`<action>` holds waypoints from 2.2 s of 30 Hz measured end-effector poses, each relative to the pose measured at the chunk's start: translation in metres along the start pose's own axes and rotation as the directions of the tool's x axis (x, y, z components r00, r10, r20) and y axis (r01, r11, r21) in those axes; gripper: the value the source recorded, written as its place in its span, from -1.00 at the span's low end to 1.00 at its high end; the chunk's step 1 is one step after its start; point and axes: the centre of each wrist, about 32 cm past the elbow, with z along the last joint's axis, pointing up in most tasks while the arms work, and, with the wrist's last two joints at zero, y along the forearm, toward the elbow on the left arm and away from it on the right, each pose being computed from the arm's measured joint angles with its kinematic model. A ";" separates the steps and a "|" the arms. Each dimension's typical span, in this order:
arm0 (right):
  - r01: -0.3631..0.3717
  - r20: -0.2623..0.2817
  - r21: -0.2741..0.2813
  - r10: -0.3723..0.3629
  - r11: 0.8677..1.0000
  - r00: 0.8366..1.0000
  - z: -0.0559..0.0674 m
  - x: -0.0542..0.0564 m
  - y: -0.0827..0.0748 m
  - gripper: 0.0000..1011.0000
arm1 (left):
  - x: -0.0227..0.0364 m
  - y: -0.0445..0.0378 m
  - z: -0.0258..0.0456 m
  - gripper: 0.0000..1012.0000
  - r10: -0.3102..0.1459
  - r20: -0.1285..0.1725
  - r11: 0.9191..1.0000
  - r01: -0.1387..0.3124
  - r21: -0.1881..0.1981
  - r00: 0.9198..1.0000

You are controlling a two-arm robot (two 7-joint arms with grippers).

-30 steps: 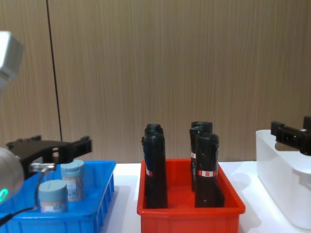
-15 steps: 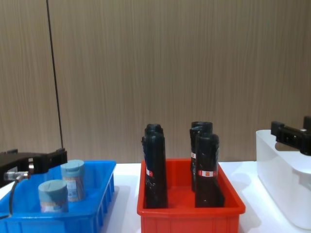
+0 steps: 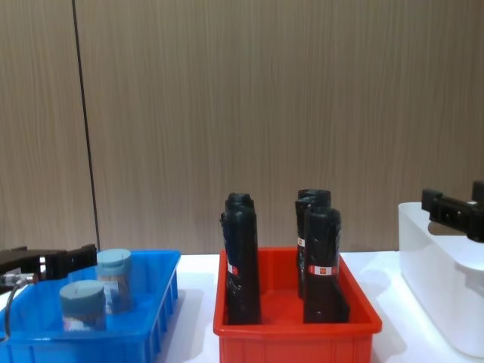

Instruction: Pick the cotton swabs from the blue box and place them into the white box.

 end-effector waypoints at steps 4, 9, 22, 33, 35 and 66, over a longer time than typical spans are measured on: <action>0.000 0.000 0.000 0.000 1.000 1.000 0.000 0.000 0.000 0.36 | 0.0029 -0.0039 0.0005 0.98 -0.006 -0.002 1.000 0.006 0.005 1.000; 0.000 0.000 0.000 0.000 1.000 1.000 0.000 0.000 0.000 0.36 | 0.0066 -0.0091 0.0019 0.98 -0.013 -0.003 1.000 0.013 0.008 1.000; 0.000 0.000 0.000 0.000 1.000 1.000 0.000 0.000 0.000 0.36 | 0.0105 -0.0150 0.0060 0.98 -0.030 0.004 1.000 0.030 0.004 1.000; 0.000 0.000 0.000 0.000 1.000 1.000 0.000 0.000 0.000 0.84 | 0.0105 -0.0158 0.0074 0.98 -0.037 0.007 0.999 0.037 0.001 0.999; 0.000 0.000 0.000 0.000 1.000 1.000 0.000 0.000 0.000 0.90 | 0.0103 -0.0159 0.0074 0.98 -0.039 0.006 0.999 0.039 0.002 0.999; 0.000 0.000 0.000 0.000 1.000 1.000 0.000 0.000 0.000 0.98 | 0.0178 -0.0253 -0.0122 0.98 -0.077 -0.038 0.994 0.080 0.080 0.996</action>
